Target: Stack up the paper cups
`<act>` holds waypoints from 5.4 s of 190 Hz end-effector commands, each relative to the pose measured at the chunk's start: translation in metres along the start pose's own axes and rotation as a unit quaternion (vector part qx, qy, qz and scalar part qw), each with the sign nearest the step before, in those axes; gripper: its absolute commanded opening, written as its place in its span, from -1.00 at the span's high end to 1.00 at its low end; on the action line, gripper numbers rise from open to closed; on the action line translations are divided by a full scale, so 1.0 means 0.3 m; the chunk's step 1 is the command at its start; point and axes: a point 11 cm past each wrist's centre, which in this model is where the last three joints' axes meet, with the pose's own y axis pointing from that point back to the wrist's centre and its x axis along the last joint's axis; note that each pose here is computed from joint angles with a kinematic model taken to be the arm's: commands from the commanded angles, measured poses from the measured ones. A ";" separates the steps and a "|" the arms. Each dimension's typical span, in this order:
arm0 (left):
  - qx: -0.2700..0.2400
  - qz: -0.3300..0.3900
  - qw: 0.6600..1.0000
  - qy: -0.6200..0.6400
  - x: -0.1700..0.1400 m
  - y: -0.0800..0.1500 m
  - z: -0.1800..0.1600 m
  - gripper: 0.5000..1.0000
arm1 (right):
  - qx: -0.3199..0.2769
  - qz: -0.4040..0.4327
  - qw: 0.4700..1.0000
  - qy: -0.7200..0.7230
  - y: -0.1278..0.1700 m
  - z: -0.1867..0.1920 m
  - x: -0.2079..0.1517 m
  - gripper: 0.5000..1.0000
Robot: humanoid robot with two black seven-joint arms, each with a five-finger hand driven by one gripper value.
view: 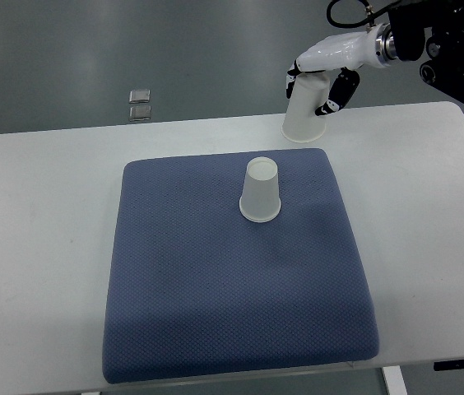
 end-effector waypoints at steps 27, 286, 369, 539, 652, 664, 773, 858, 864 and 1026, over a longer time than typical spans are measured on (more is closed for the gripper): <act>0.000 0.000 1.000 0.000 0.000 0.000 0.000 -1.00 | 0.025 -0.012 1.000 -0.003 0.000 -0.060 0.033 0.63; 0.000 0.000 1.000 0.000 0.000 0.000 0.000 -1.00 | 0.085 -0.025 0.995 -0.053 -0.110 -0.181 -0.084 0.62; 0.000 0.000 1.000 0.000 0.000 0.000 0.000 -1.00 | 0.077 -0.006 0.995 -0.057 -0.145 -0.163 -0.157 0.57; 0.000 0.000 1.000 0.000 0.000 0.000 0.000 -1.00 | 0.077 -0.009 0.994 -0.073 -0.154 -0.158 -0.187 -0.65; 0.000 0.000 1.000 0.000 0.000 0.000 0.000 -1.00 | -0.080 0.122 0.958 -0.247 0.015 0.275 -0.312 -0.65; 0.000 0.000 1.000 0.000 0.000 0.000 0.000 -1.00 | -0.090 0.168 0.935 -0.299 0.031 0.313 -0.323 -0.65; 0.000 0.000 1.000 0.000 0.000 0.000 0.000 -1.00 | -0.008 0.347 0.616 -0.707 -0.102 0.236 -0.459 -0.65; 0.000 0.000 1.000 0.000 0.000 0.000 0.000 -1.00 | 0.014 0.409 0.352 -0.842 -0.068 0.301 -0.520 -0.65; 0.000 0.000 1.000 0.000 0.000 0.000 0.000 -1.00 | 0.010 0.411 0.347 -0.843 -0.066 0.302 -0.545 -0.65; 0.001 0.000 1.000 0.000 0.000 0.000 -0.003 -1.00 | 0.008 0.373 0.418 -0.828 -0.162 0.175 -0.635 -0.65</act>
